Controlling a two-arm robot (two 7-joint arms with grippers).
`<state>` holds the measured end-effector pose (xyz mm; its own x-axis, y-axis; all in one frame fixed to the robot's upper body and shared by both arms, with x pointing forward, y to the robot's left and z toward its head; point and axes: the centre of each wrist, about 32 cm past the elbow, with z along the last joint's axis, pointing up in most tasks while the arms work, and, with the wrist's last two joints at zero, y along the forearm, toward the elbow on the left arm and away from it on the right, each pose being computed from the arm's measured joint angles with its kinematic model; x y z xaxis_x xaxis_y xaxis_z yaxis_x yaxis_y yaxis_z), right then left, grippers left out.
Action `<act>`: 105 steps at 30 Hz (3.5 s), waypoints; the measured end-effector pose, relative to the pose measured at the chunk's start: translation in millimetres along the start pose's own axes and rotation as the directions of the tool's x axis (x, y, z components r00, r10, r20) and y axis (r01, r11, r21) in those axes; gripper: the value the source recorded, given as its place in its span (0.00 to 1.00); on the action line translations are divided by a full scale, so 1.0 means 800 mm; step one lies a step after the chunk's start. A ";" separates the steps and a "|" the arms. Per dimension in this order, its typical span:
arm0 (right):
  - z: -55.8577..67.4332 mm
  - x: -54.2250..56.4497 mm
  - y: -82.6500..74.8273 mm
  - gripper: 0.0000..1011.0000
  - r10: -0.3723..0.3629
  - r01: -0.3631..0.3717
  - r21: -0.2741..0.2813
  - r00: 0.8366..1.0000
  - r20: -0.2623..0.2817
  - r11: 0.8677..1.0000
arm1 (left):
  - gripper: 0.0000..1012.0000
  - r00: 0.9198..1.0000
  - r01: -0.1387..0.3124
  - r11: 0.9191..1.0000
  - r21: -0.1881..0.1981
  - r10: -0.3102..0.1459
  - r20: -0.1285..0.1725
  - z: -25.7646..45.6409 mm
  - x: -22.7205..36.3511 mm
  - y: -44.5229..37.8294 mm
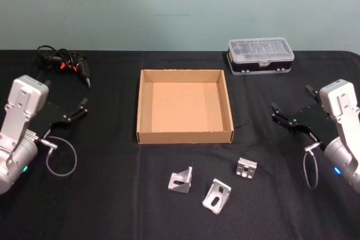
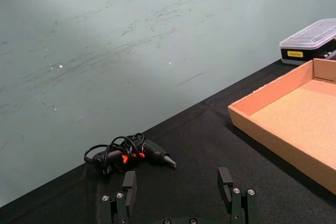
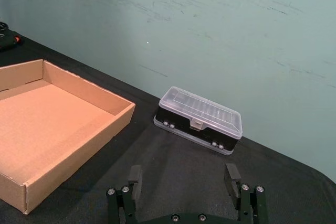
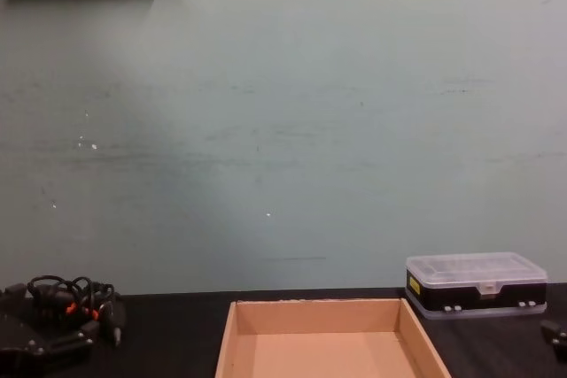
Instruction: Use one hand to pick up the angle iron from the table and place it into the box.
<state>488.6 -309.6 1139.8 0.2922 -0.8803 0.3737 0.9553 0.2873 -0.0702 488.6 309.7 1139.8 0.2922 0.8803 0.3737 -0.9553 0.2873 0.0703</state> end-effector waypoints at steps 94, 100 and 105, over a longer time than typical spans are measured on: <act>0.115 0.037 -0.056 0.99 0.497 -0.496 -0.170 0.867 -0.040 0.852 | 1.00 1.000 0.000 1.000 0.000 0.000 0.000 0.0000 0.0000 0.000; 0.114 0.030 -0.070 0.99 0.512 -0.510 -0.194 0.858 -0.047 0.838 | 1.00 1.000 0.000 1.000 0.000 0.000 0.000 0.0000 0.0000 0.000; 0.114 0.024 -0.075 0.99 0.529 -0.524 -0.230 0.847 -0.043 0.820 | 1.00 1.000 0.000 1.000 0.000 0.000 0.000 0.0000 0.0000 0.000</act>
<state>433.1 -309.6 1235.3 0.7552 -0.6100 0.2398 0.6408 0.6101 -0.4660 488.6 309.7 1139.8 0.2923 0.8803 0.3738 -0.9552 0.2873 0.0702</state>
